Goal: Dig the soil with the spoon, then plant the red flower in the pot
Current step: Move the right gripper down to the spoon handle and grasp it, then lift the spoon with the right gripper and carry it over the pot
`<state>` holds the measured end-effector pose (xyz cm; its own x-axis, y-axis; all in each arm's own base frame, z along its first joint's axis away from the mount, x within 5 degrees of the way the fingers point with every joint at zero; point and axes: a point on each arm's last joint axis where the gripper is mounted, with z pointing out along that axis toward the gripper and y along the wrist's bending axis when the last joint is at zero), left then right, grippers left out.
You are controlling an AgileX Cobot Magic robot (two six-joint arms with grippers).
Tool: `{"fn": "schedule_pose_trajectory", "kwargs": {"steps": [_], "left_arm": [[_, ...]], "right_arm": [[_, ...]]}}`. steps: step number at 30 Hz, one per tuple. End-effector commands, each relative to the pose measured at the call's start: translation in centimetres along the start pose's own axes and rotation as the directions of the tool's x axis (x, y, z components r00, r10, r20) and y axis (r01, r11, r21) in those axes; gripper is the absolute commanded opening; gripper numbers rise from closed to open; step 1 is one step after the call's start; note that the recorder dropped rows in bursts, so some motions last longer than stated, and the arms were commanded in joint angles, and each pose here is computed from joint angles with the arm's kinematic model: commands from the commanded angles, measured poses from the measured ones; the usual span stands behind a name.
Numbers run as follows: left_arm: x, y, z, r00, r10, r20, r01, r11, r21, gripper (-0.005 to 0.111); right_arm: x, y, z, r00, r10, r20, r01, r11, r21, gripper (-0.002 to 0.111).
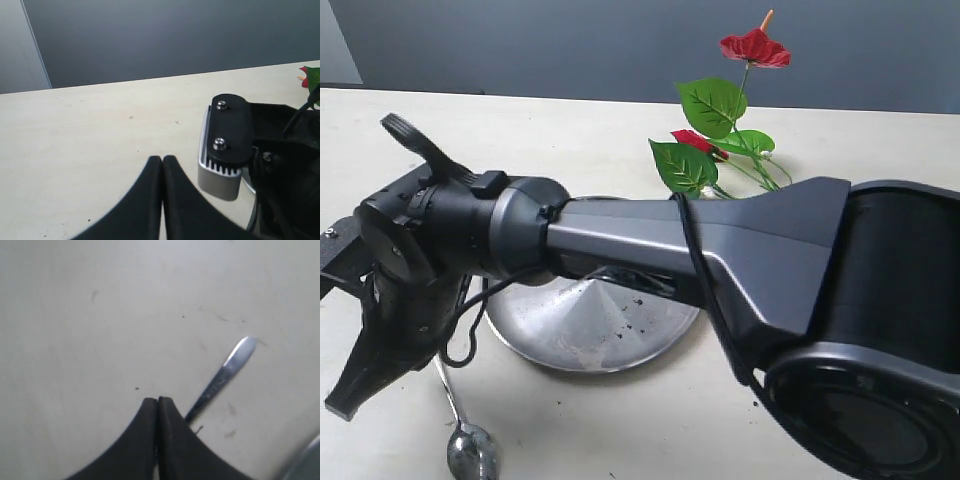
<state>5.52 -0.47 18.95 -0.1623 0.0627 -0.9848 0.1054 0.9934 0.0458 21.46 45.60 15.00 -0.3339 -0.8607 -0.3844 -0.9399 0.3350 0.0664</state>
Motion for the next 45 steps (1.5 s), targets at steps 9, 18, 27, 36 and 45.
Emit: {"fn": "schedule_pose_trajectory", "kwargs": {"steps": [9,18,27,36,45], "left_arm": [[-0.2,0.0,0.0,1.0,-0.003,0.017,0.003,1.0,0.006,0.001],[-0.2,0.0,0.0,1.0,-0.003,0.017,0.003,1.0,0.006,0.001],[-0.2,0.0,0.0,1.0,-0.003,0.017,0.003,1.0,0.006,0.001],[-0.2,0.0,0.0,1.0,-0.003,0.017,0.003,1.0,0.006,0.001],[-0.2,0.0,0.0,1.0,-0.003,0.017,0.003,1.0,0.006,0.001]], "right_arm": [[0.1,-2.1,-0.2,0.999,0.037,0.013,-0.037,0.999,0.017,0.046],[0.1,-2.2,0.5,0.999,0.04,0.026,-0.041,0.999,0.018,0.042],[1.4,-2.1,3.0,0.996,0.063,-0.06,-0.064,0.998,-0.009,0.042],[2.0,-1.8,3.9,0.993,0.058,-0.101,-0.06,0.998,-0.016,0.026],[1.7,-0.9,3.9,0.993,0.076,-0.088,-0.081,0.995,-0.054,-0.001]]}}
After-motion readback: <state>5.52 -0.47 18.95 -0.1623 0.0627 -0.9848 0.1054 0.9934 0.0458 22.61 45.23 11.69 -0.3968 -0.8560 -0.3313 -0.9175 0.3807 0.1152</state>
